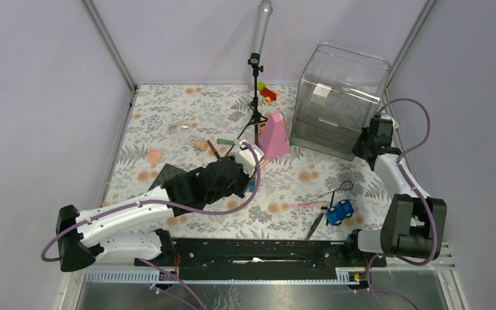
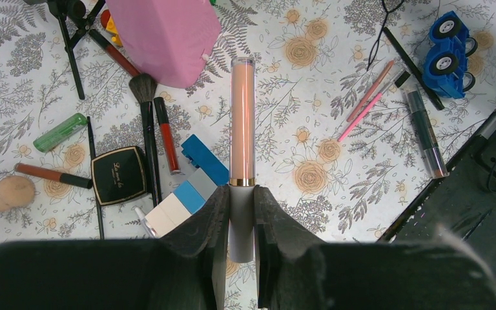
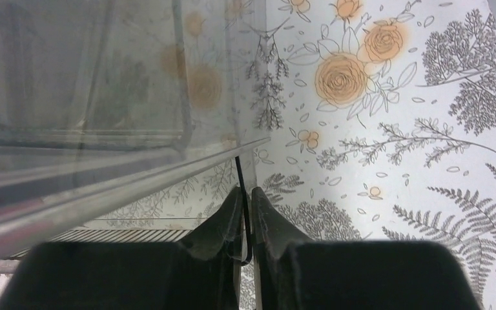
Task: Organize the makeup
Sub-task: Open the drawer in the storage box.
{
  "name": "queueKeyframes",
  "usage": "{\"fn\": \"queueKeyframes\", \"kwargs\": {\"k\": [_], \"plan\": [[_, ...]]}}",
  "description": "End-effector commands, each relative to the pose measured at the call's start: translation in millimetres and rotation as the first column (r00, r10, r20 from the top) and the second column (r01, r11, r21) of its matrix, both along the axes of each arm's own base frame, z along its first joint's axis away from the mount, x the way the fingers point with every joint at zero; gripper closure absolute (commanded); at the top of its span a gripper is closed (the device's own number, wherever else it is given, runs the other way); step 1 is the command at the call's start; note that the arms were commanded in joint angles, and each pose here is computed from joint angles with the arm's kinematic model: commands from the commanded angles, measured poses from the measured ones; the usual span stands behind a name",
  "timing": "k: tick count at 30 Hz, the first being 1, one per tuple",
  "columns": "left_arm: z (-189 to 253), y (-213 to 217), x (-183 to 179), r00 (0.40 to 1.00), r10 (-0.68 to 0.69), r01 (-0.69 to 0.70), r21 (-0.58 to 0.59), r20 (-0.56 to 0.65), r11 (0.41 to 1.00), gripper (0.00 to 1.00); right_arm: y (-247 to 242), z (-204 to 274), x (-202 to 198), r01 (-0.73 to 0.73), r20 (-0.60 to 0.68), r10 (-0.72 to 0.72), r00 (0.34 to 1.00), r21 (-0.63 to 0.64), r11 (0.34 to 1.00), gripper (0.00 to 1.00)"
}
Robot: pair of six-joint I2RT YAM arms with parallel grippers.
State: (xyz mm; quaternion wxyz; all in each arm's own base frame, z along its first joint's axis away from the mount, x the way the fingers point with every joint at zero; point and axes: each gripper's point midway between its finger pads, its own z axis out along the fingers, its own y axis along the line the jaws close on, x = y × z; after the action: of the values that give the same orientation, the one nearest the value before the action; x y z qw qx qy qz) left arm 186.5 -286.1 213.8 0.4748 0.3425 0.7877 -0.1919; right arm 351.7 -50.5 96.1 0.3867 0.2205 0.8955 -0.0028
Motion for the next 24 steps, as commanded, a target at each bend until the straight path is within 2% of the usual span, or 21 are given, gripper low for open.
{"fn": "queueKeyframes", "kwargs": {"k": [1, 4, 16, 24], "plan": [[5.4, -3.9, -1.9, 1.000, -0.024, 0.025, -0.026, 0.009, 0.999, 1.00, -18.7, 27.3, -4.7, -0.029, 0.044, 0.036, 0.998, -0.162, 0.986, 0.97], [5.4, -4.3, -2.9, 1.000, -0.030, 0.030, -0.028, 0.006, 0.999, 1.00, -16.9, 30.3, -8.0, -0.040, 0.048, 0.048, 0.998, -0.162, 0.986, 1.00], [4.4, 0.6, -2.3, 1.000, -0.026, 0.027, -0.005, 0.016, 1.000, 1.00, 6.0, 19.2, -26.4, -0.115, 0.029, 0.117, 0.993, -0.071, 0.991, 1.00], [3.7, -1.4, -2.9, 0.999, -0.034, 0.034, -0.005, 0.011, 0.999, 1.00, 8.1, 8.9, -39.0, 0.023, 0.019, -0.023, 1.000, 0.029, 0.999, 1.00]]}}
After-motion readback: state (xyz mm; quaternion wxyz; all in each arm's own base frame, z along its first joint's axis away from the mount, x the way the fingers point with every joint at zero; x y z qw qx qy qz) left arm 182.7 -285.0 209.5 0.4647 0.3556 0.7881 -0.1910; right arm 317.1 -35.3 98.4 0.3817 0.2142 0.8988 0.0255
